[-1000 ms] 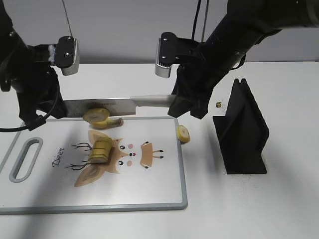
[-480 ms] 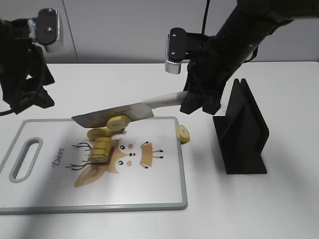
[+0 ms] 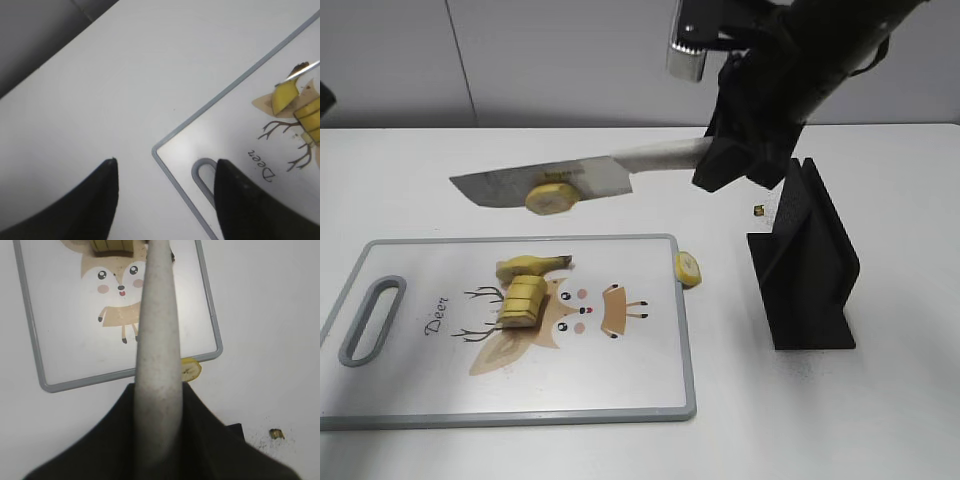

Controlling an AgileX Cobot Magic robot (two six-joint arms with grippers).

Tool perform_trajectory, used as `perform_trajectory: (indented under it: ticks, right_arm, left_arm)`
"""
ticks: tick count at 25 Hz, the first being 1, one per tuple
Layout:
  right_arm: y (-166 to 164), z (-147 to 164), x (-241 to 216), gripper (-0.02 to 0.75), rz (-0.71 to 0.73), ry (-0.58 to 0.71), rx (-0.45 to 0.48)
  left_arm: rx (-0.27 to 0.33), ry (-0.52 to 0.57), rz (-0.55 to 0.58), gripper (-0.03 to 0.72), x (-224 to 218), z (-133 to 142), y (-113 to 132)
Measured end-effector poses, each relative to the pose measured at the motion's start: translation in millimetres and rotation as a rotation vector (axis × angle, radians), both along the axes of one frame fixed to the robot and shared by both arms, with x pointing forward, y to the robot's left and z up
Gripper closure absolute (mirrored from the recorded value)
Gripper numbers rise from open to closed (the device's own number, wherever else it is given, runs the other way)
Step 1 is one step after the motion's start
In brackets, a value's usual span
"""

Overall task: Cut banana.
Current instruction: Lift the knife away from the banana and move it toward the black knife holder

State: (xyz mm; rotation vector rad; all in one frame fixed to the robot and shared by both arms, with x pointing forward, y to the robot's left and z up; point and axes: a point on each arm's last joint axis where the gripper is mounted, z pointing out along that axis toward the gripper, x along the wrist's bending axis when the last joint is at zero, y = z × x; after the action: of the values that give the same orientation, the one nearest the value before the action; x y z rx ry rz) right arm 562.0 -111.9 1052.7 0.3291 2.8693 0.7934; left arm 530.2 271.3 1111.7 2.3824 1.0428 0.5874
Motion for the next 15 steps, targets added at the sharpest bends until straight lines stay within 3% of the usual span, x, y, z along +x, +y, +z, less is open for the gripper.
perform_trajectory:
  ticks: [5, 10, 15]
  right_arm:
    - [-9, 29, -18, 0.576, -0.115, 0.046, 0.025]
    - [-20, 58, -41, 0.576, -0.254, 0.117, 0.066]
    - [-32, 77, -62, 0.576, -0.438, 0.206, 0.095]
  left_arm:
    - [-0.109, 0.098, 0.219, 0.099, -30, 18, 18]
    - [-0.086, 0.209, 0.359, 0.107, -59, 27, 29]
    - [-0.063, 0.175, 0.471, 0.131, -81, 36, 36]
